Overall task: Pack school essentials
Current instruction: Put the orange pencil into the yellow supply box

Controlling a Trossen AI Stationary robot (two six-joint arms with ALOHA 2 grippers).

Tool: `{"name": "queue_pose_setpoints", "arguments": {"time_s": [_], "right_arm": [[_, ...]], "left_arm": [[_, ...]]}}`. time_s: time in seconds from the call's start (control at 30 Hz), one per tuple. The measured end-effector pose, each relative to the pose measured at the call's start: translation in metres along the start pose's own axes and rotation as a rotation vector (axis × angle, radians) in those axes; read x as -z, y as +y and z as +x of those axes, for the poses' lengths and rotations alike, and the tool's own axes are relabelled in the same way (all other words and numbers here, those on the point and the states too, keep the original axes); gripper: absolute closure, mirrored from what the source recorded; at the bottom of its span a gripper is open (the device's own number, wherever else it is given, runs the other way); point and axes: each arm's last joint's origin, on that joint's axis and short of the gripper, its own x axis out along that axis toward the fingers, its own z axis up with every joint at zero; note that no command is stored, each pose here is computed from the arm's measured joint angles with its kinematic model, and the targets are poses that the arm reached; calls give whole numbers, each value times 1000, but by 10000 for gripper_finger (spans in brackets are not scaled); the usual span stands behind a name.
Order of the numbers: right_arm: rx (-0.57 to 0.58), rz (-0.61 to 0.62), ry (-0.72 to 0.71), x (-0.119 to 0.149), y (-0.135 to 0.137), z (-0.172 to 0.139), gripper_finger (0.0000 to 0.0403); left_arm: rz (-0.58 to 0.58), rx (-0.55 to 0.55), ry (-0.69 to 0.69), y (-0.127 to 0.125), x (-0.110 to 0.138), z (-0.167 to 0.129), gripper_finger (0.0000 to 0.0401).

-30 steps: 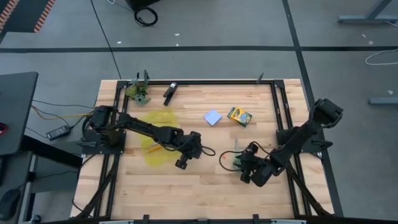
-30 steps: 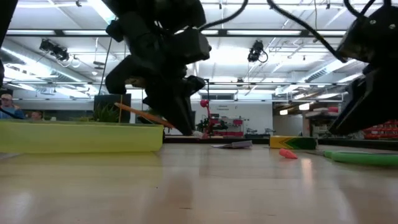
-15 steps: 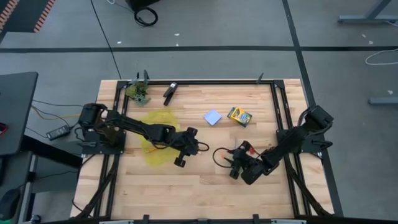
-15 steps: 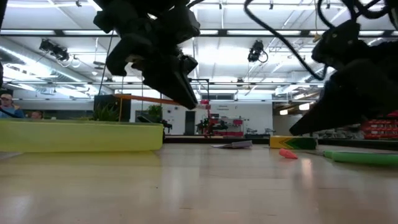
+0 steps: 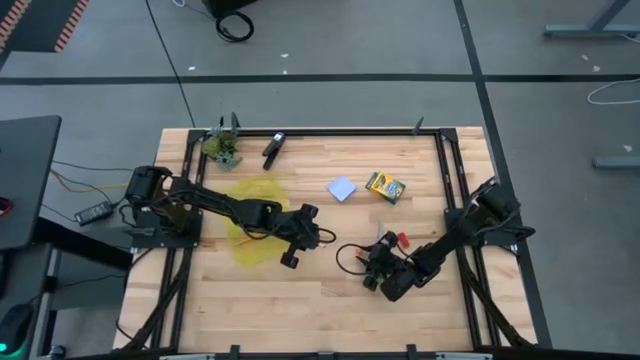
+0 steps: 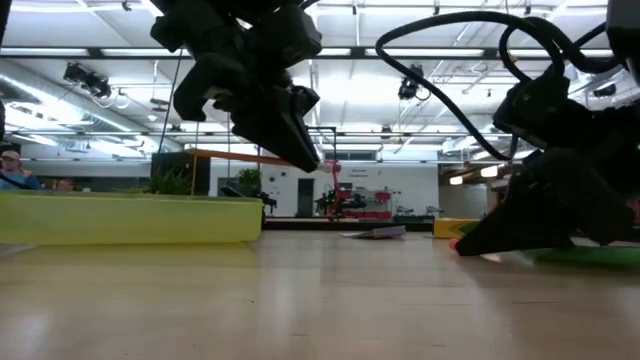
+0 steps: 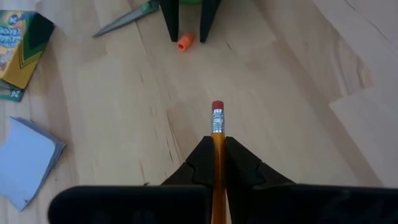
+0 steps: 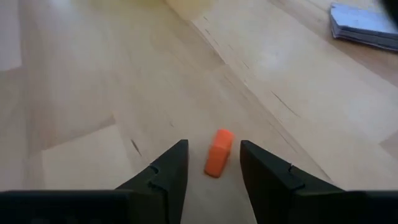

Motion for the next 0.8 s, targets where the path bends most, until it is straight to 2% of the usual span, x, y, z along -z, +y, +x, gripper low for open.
{"name": "queue_pose_setpoints", "arguments": {"time_s": [0.27, 0.6, 0.8], "right_arm": [[12, 42, 9, 0, 0, 7, 258], [-5, 16, 33, 0, 0, 6, 330], [-16, -13, 41, -3, -1, 5, 349]], "left_arm": [[2, 1, 4, 0, 0, 0, 384], [5, 3, 7, 0, 1, 0, 383], [6, -1, -5, 0, -1, 0, 386]]}}
